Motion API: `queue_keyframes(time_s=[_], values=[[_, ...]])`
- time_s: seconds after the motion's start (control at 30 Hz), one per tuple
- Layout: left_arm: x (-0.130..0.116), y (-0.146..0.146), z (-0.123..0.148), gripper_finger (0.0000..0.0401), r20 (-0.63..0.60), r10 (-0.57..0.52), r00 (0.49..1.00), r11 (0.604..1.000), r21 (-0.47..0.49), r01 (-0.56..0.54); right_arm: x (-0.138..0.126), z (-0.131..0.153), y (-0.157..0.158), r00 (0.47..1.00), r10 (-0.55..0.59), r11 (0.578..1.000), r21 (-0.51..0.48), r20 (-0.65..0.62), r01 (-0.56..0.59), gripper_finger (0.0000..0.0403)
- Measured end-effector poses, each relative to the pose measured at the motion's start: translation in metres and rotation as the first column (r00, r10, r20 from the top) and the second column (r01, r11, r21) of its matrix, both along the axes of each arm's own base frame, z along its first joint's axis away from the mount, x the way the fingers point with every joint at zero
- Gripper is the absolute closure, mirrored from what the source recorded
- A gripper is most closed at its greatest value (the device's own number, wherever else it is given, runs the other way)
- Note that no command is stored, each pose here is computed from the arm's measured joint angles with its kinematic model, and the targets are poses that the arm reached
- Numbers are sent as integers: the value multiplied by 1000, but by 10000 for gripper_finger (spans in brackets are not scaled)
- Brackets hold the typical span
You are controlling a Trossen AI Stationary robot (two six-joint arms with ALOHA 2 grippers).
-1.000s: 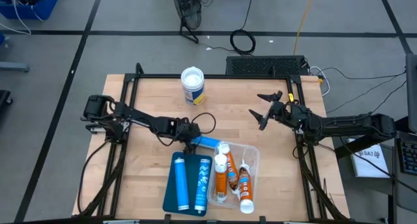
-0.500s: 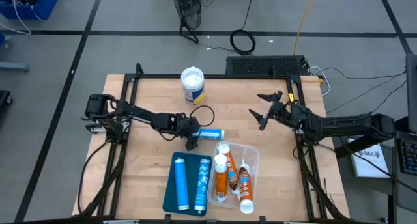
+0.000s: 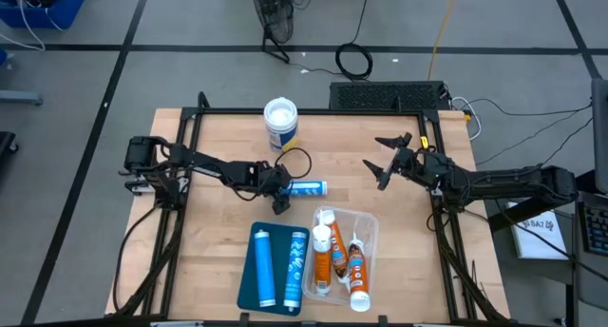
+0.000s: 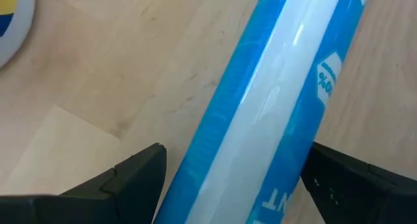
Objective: Pick & place silicon tubes, Sealant and Lysol wipes
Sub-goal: Put the blue sealant into the blue bin
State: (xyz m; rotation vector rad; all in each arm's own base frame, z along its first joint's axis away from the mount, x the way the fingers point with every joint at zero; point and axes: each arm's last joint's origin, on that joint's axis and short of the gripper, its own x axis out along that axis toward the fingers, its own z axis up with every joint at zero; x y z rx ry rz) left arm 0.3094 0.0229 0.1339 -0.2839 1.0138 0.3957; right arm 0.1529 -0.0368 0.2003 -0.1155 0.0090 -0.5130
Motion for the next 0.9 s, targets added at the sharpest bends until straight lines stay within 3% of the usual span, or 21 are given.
queue_keyframes(time_s=[0.37,0.63,0.77,0.9], values=[[0,2,0,64,24,162,987,970,-190,-155,0,0,0,1000,0,1000,0,0,0,39],[1,0,1,64,24,120,993,951,-290,-108,0,0,0,1000,0,1000,0,0,0,39],[1,0,1,64,27,95,995,958,-276,-84,0,0,0,1000,-1,1000,0,0,1,39],[4,0,3,64,64,-40,997,989,-142,49,0,0,0,1000,0,1000,0,0,0,39]])
